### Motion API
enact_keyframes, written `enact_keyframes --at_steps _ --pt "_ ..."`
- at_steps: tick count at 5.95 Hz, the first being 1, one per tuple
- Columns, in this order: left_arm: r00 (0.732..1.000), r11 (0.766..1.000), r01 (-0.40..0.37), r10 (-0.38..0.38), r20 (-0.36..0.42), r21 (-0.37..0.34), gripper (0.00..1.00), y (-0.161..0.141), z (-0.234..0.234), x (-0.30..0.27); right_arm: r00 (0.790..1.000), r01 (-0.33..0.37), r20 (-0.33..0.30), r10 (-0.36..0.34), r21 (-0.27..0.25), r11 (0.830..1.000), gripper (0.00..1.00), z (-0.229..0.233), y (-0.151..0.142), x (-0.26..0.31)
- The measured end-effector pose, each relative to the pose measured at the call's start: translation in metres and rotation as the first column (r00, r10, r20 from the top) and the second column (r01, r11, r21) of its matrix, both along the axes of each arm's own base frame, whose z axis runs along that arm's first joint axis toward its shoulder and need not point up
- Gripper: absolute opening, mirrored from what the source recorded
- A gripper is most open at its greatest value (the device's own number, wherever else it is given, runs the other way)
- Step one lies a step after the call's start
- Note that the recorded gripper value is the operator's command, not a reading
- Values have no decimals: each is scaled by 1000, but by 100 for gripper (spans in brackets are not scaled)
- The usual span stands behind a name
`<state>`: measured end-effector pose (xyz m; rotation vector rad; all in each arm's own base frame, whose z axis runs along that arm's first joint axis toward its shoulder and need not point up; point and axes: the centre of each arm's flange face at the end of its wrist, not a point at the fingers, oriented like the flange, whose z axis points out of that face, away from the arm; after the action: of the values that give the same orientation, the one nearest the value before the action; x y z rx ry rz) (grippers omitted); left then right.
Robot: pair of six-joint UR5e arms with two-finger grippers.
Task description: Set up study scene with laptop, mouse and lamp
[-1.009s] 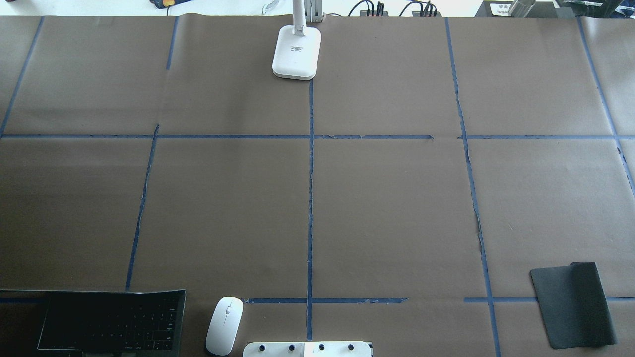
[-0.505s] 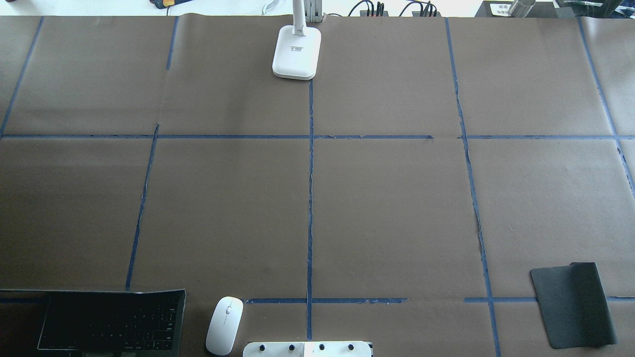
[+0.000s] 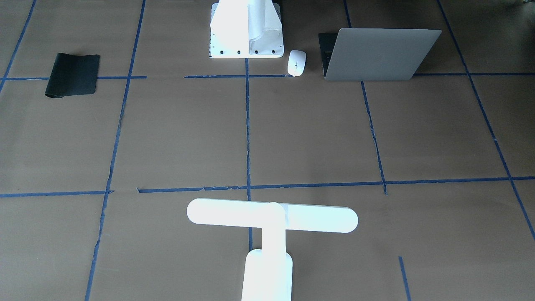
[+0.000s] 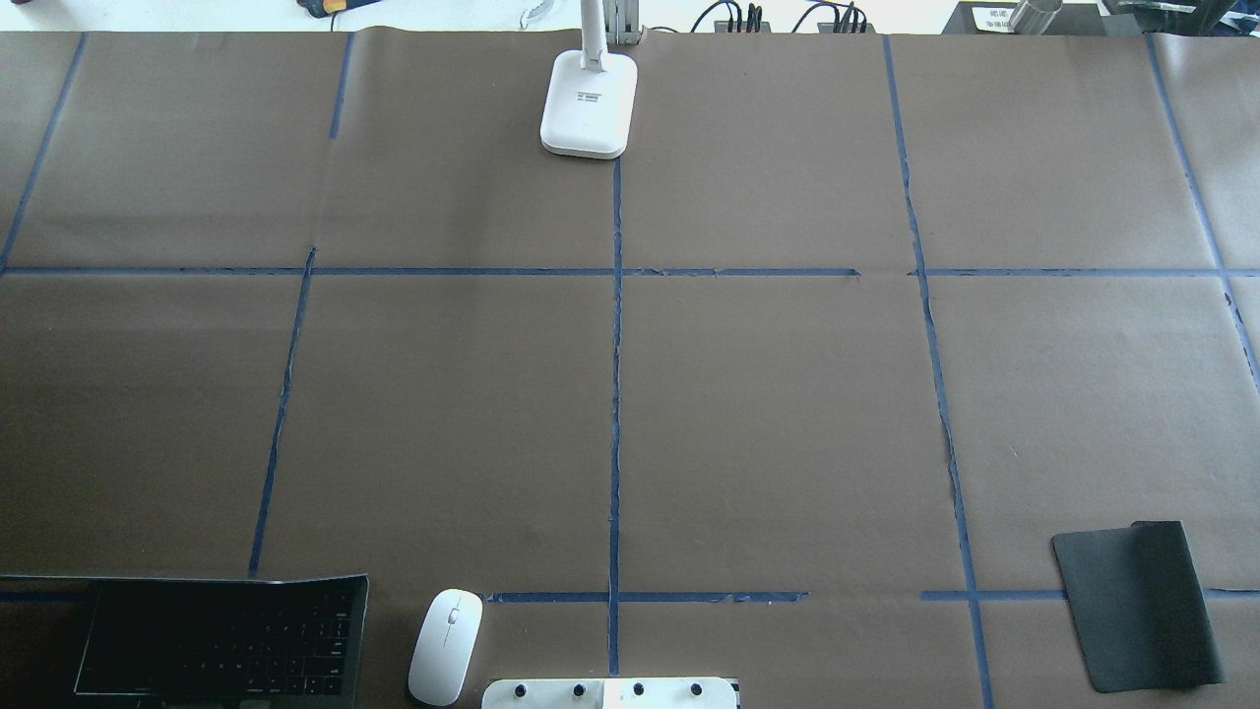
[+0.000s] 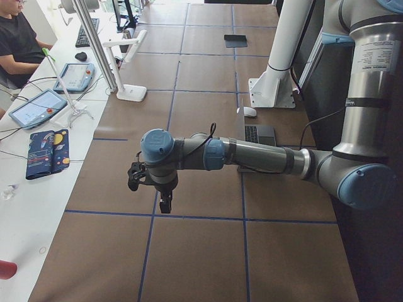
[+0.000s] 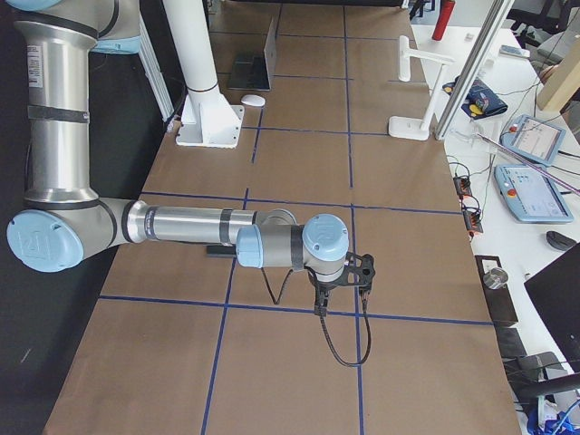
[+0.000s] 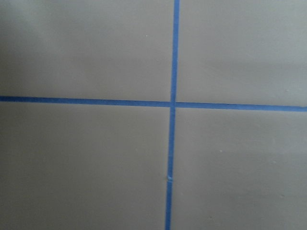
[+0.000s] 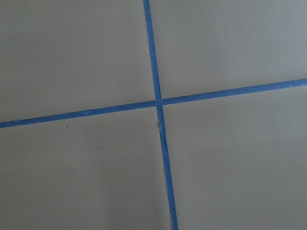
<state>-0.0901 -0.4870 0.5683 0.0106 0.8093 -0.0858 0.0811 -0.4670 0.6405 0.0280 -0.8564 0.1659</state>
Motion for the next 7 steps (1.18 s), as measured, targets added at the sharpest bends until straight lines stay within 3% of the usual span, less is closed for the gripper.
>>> enact_keyframes --at_steps 2,4,5,7 --pt "995 989 103 -104 -2 -103 100 36 -84 8 1000 4 2 -4 11 1000 100 -2 -1 -1" --pt "969 938 238 -248 -7 -253 100 76 -151 55 1000 3 2 -3 12 1000 100 -2 -1 -1" --pt "948 888 299 -318 2 -350 100 92 -184 87 1000 3 1 -3 13 1000 100 -3 -2 -2" --pt "899 746 396 -434 60 -535 100 126 -236 146 1000 11 2 -11 14 1000 100 -5 -5 -7"
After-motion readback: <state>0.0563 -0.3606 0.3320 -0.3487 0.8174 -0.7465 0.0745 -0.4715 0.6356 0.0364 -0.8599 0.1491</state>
